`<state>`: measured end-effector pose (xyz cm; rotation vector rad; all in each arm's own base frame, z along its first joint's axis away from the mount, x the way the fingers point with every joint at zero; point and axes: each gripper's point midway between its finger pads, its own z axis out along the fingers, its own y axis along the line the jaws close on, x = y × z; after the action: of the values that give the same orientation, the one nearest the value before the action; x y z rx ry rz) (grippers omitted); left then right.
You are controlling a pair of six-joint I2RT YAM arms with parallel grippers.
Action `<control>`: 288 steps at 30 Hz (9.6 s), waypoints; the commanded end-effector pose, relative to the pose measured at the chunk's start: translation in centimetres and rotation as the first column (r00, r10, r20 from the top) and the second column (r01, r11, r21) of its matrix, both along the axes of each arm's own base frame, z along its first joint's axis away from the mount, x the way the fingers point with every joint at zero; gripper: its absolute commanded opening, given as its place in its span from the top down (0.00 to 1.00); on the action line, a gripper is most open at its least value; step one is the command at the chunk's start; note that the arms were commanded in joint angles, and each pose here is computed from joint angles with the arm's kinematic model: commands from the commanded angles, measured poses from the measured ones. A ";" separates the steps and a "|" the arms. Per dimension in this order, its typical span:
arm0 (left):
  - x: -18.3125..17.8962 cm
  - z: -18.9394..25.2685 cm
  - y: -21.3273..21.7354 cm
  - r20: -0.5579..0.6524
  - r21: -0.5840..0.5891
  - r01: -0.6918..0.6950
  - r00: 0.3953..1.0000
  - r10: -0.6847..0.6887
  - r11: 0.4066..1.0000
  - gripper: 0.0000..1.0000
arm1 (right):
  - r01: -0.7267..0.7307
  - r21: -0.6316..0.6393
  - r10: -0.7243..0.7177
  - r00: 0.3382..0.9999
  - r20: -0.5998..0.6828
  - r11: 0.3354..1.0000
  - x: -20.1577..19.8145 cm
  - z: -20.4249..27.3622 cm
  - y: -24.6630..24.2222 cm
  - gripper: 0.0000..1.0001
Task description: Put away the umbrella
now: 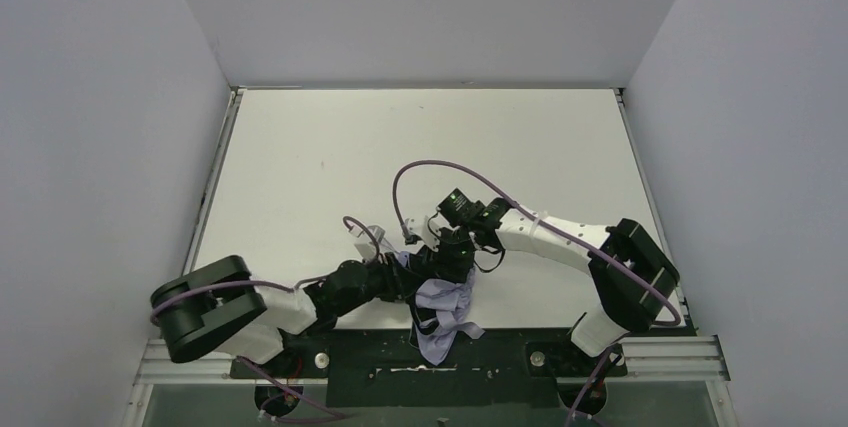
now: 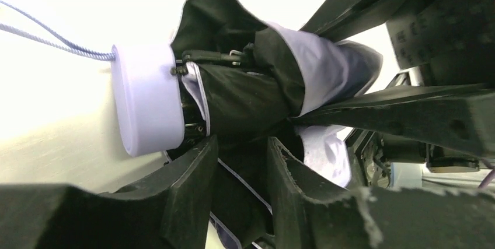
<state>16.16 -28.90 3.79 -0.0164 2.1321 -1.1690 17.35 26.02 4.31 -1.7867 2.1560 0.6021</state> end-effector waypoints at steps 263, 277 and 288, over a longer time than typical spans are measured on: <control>23.7 2.7 10.1 -0.113 0.916 0.238 0.925 -0.363 0.322 0.75 | 0.841 -0.444 -0.951 0.261 -0.169 0.310 -18.8 0.2 -16.2 1.00; 22.4 2.4 8.9 -0.116 0.924 0.248 0.908 -0.402 0.292 1.00 | 0.880 -0.370 -0.949 0.235 -0.208 0.299 -17.1 -0.6 -14.2 1.00; 20.2 2.6 6.9 -0.014 0.980 0.102 0.891 -0.453 0.170 1.00 | 0.950 -0.102 -0.920 0.255 -0.298 0.296 -11.5 1.3 -9.4 0.83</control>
<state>33.21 -22.75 3.75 1.2200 2.4108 0.0664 4.71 15.71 5.16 0.0027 2.8199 0.6090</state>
